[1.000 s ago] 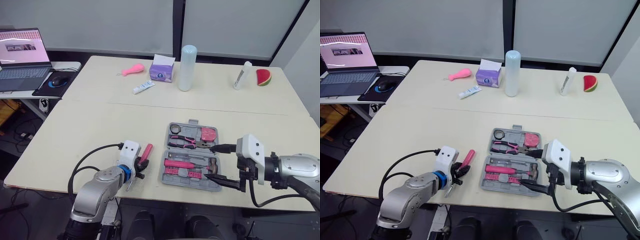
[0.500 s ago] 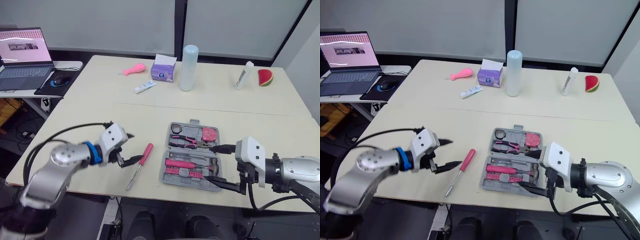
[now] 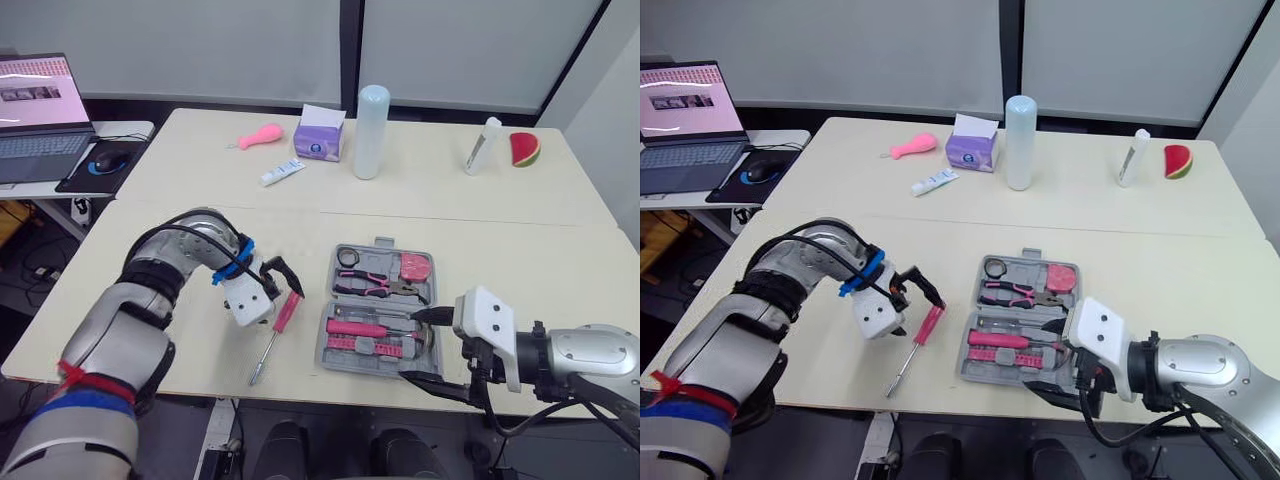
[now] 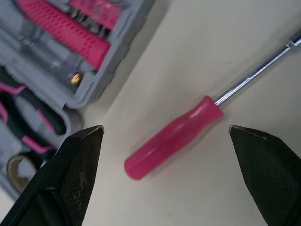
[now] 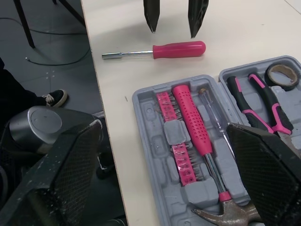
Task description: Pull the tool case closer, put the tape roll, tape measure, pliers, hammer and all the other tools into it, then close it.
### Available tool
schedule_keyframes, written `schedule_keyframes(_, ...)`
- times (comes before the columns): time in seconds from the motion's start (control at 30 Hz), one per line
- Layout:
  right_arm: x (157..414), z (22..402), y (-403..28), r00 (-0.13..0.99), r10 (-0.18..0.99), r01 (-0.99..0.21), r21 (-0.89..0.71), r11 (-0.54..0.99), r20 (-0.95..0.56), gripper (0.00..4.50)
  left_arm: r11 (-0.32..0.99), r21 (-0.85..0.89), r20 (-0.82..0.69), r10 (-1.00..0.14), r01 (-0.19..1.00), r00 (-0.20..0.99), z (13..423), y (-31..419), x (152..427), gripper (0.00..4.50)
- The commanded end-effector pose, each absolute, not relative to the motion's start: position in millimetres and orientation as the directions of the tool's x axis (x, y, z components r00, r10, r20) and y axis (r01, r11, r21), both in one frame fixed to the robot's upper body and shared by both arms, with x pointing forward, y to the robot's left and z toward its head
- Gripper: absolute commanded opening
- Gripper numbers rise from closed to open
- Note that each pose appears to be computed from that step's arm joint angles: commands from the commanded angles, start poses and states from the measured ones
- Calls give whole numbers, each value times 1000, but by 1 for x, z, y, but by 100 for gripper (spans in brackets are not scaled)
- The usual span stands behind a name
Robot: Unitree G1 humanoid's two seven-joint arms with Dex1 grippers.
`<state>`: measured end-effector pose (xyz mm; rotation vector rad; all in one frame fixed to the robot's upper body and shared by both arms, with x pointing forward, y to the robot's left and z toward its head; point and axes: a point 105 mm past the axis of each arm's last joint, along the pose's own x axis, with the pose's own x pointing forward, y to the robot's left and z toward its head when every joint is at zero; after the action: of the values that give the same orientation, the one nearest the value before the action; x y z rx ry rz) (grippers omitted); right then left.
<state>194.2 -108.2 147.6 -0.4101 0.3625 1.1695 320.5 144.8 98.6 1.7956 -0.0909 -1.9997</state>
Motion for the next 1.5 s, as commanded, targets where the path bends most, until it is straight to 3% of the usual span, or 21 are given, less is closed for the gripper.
schedule_keyframes(0.03, 190, 157, -104, 348, 818, -937, -153, 313, -458, 450, -940, 282, -953, -298, 194, -59, 93, 144, 320, 444)
schedule_keyframes(0.23, 190, 160, -101, 348, 821, -937, -150, 315, -452, 450, -973, 208, -976, -212, 100, -40, 76, 133, 323, 444)
schedule_keyframes(0.27, 190, 160, -101, 348, 821, -937, -149, 316, -452, 450, -976, 205, -977, -209, 79, -41, 73, 130, 323, 427)
schedule_keyframes(0.37, 188, 161, -100, 349, 820, -937, -145, 319, -454, 450, -979, 202, -978, -203, 23, -51, 65, 124, 320, 359)
schedule_keyframes(0.7, 188, 163, -100, 354, 820, -935, -147, 323, -451, 450, -975, 209, -976, -203, -77, -78, 69, 132, 317, 54)
schedule_keyframes(0.87, 190, 164, -98, 347, 827, -937, -142, 318, -442, 450, -969, 236, -970, -230, -74, -78, 89, 144, 317, 46)
schedule_keyframes(1.0, 191, 164, -96, 338, 837, -941, -130, 313, -430, 450, -979, 191, -981, -189, -68, -40, 105, 163, 321, 46)
schedule_keyframes(1.17, 197, 164, -90, 341, 846, -940, -121, 320, -411, 450, -985, 173, -985, -173, 10, 24, 123, 179, 329, 46)
schedule_keyframes(1.5, 207, 153, -81, 347, 829, -936, -114, 332, -439, 450, -873, 424, -900, -375, 240, 223, 142, 175, 358, 46)
